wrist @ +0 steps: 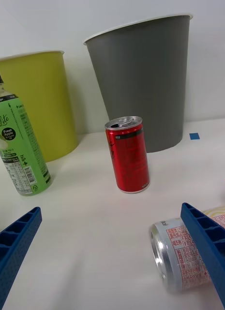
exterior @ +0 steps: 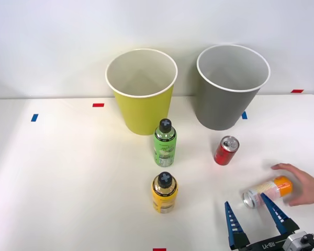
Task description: Put cans in the gray bin, plastic bottles in the light green bin
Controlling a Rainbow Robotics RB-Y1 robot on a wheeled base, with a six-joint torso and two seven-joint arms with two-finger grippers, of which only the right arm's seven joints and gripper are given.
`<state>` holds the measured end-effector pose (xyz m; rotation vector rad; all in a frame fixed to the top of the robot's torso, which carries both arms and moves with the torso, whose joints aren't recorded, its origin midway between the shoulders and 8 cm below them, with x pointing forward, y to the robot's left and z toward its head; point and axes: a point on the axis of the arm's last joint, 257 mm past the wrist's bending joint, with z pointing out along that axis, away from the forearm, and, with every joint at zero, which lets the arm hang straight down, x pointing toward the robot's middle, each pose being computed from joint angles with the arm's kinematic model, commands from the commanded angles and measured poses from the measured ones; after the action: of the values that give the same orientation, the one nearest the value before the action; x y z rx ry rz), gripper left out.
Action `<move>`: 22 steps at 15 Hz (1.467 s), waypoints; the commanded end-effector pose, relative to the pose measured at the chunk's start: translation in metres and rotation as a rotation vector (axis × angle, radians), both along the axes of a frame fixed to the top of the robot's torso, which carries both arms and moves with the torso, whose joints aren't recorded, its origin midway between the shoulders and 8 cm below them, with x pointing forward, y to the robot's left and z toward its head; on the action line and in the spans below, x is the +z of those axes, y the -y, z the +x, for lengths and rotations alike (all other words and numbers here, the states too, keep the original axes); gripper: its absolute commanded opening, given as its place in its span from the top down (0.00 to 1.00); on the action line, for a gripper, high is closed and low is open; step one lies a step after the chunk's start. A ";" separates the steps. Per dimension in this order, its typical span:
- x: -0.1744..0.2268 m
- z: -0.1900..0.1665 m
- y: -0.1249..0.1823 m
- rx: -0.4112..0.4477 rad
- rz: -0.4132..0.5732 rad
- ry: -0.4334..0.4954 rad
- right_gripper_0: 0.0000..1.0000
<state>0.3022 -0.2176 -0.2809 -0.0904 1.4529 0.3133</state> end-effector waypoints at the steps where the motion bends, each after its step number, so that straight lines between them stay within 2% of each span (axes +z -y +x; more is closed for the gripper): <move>1: 0.000 0.000 0.000 0.000 0.000 0.000 0.00; 22: 0.000 0.000 0.000 0.000 0.000 0.000 0.00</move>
<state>0.3022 -0.2176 -0.2809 -0.0904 1.4529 0.3133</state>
